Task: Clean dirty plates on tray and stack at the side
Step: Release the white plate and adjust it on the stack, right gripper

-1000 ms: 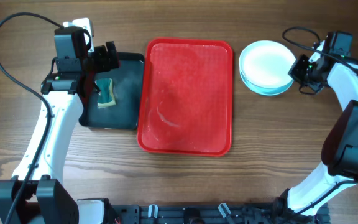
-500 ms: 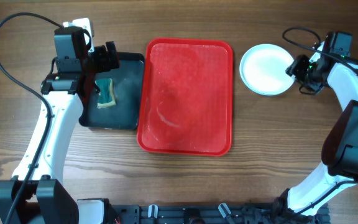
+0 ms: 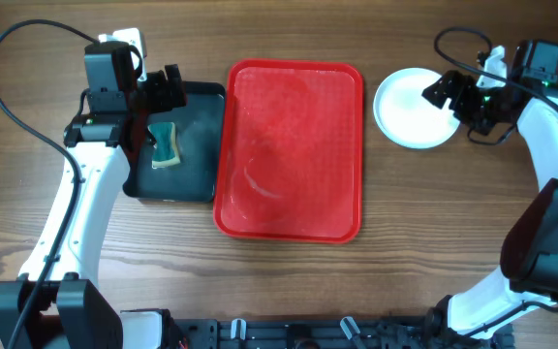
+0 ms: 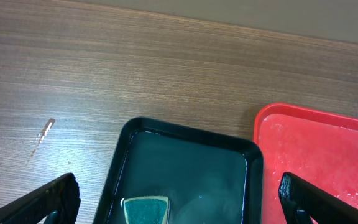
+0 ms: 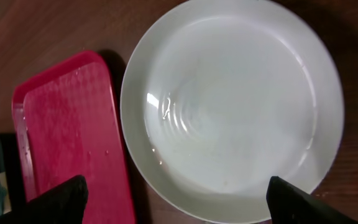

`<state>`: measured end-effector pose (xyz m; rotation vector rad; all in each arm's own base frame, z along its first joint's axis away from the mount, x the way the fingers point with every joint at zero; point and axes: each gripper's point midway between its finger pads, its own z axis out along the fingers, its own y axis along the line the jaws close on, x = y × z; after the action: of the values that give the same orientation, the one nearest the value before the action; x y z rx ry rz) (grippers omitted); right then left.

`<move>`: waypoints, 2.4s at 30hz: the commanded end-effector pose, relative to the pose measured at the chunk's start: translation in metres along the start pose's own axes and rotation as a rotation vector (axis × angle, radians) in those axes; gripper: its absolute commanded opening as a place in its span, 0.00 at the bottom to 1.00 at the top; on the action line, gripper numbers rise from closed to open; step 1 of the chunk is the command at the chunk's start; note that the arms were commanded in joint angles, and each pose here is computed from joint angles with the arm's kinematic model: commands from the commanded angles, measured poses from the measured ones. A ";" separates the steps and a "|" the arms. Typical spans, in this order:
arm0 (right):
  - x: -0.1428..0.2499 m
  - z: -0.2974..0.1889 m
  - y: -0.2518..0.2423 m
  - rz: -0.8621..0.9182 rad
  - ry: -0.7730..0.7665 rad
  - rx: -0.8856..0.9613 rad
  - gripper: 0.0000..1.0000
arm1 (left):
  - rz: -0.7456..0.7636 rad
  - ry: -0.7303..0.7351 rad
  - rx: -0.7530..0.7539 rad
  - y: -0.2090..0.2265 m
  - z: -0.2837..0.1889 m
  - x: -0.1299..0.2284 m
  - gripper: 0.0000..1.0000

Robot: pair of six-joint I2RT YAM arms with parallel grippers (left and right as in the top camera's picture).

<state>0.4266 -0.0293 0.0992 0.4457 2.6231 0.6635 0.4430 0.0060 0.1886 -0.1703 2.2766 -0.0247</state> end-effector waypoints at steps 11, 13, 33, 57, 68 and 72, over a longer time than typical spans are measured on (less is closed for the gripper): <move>0.041 0.027 0.037 -0.275 0.107 0.190 0.89 | -0.007 -0.002 -0.011 0.004 0.001 -0.001 1.00; 0.046 0.033 0.044 -0.304 0.119 0.202 0.78 | -0.007 -0.002 -0.011 0.004 0.001 -0.001 1.00; 0.043 0.038 0.053 0.364 0.021 0.225 1.00 | -0.007 -0.002 -0.011 0.004 0.001 -0.001 1.00; 0.035 0.040 0.056 0.384 -0.011 0.204 1.00 | -0.007 -0.002 -0.011 0.004 0.001 -0.001 1.00; 0.035 0.040 0.056 0.384 -0.011 0.204 1.00 | -0.007 -0.002 -0.012 0.004 0.001 -0.001 1.00; 0.035 0.040 0.056 0.384 -0.011 0.204 1.00 | -0.007 -0.002 -0.011 0.004 0.001 -0.001 1.00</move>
<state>0.4245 0.0466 0.0824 1.0159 2.6417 0.4980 0.4430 0.0060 0.1886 -0.1703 2.2766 -0.0247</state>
